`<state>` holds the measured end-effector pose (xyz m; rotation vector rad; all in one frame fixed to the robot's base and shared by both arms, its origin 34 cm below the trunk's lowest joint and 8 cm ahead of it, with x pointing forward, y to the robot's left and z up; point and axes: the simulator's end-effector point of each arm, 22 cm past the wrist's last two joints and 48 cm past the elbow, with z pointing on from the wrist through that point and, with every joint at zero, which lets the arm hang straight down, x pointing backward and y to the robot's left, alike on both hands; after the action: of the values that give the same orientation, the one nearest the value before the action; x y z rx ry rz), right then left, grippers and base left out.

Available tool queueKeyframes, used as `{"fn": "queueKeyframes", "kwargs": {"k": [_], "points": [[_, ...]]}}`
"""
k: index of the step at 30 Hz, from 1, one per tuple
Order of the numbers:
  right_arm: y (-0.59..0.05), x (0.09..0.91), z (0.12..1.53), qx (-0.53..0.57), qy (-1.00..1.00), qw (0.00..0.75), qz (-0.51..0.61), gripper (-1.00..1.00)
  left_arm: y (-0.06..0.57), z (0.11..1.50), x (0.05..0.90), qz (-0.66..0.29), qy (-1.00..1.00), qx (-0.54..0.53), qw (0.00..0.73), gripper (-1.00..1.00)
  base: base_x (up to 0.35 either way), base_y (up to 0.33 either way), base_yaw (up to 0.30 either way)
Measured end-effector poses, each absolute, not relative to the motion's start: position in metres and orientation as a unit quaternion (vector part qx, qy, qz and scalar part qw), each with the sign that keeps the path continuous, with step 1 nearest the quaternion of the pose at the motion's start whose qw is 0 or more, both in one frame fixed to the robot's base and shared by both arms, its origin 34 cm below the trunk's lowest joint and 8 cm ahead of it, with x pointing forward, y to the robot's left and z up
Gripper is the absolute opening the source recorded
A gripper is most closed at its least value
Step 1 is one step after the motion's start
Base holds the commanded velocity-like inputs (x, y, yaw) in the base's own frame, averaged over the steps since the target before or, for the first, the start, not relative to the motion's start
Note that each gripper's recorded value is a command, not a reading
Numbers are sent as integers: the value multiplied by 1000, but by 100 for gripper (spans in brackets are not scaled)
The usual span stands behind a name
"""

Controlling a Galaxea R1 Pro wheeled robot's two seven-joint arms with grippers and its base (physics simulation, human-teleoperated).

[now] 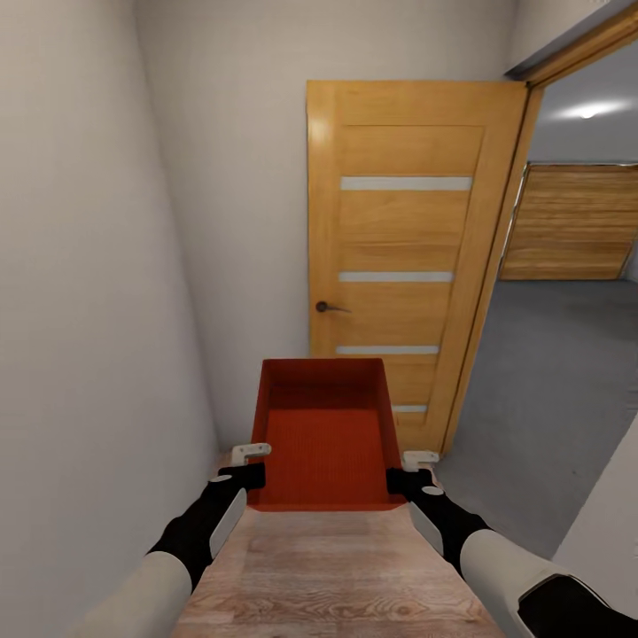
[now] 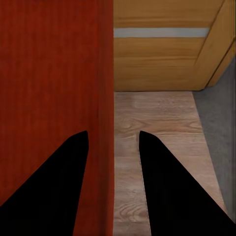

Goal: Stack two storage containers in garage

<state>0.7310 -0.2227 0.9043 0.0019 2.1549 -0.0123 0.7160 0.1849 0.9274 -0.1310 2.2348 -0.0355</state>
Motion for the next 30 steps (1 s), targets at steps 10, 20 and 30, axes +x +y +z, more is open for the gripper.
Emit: {"fn": "queueKeyframes", "kwargs": {"k": [10,20,30], "points": [[-222,732,906,1,880,475,-5,-100,185,929,717,-14,897,-52,438,-100,0,0,-238],[-222,732,906,0,880,475,-5,-100,185,930,717,-14,897,-53,438,-100,104,87,-243],[-222,732,906,0,880,475,-5,-100,185,930,717,-14,897,-53,438,-100,233,199,-243]]}}
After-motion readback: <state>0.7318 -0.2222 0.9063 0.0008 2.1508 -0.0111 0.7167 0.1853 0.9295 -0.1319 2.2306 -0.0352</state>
